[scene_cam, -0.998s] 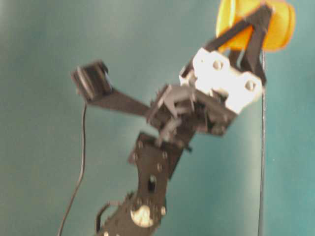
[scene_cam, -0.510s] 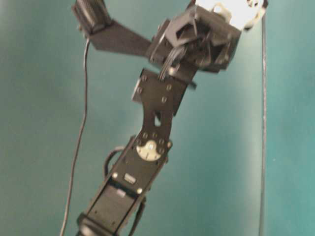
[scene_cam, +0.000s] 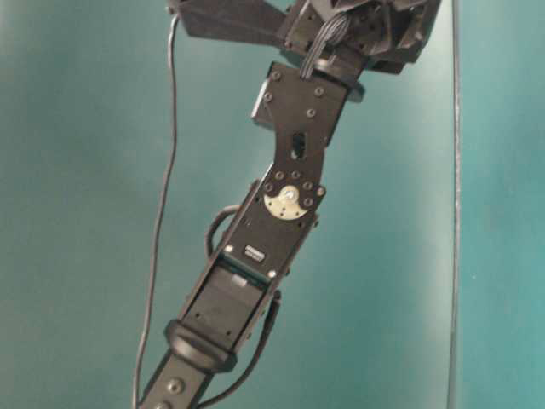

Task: Move the cup to the right with left arm.

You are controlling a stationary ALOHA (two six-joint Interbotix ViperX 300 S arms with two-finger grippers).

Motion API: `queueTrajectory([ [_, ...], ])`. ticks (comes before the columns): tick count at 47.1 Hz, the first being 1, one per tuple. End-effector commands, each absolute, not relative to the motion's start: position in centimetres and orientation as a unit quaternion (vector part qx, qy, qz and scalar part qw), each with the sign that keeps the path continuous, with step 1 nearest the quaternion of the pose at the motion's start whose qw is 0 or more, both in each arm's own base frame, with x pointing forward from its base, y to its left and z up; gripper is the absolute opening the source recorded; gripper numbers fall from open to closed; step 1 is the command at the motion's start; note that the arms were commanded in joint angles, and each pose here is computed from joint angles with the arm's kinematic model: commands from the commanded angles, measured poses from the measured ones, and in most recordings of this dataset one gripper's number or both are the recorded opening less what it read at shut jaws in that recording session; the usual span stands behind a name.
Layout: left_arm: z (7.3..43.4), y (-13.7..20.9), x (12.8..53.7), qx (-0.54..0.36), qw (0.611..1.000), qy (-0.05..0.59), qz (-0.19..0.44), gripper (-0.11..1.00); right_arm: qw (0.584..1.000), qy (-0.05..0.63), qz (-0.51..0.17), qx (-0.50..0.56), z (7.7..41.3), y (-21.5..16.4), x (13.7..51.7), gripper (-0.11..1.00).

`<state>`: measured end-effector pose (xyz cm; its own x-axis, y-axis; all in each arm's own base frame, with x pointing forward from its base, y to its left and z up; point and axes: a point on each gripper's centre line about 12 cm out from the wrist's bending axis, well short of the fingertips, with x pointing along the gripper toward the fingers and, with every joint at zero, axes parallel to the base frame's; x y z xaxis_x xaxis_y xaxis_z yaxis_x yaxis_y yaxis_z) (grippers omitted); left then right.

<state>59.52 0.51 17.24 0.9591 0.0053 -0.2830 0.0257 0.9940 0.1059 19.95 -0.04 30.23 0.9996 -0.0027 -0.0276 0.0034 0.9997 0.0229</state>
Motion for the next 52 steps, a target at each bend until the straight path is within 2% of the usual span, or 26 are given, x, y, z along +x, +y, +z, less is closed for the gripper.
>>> queueTrajectory([
  [1,19.8,0.8,60.2,0.054,0.992,0.112,-0.001,0.65,1.0,-0.005,-0.001,0.011,31.7,0.0,20.1,-0.01],
  [52,18.6,1.1,62.3,0.054,0.992,0.11,0.001,0.65,1.0,-0.01,-0.001,0.011,32.0,0.0,20.0,-0.01],
])
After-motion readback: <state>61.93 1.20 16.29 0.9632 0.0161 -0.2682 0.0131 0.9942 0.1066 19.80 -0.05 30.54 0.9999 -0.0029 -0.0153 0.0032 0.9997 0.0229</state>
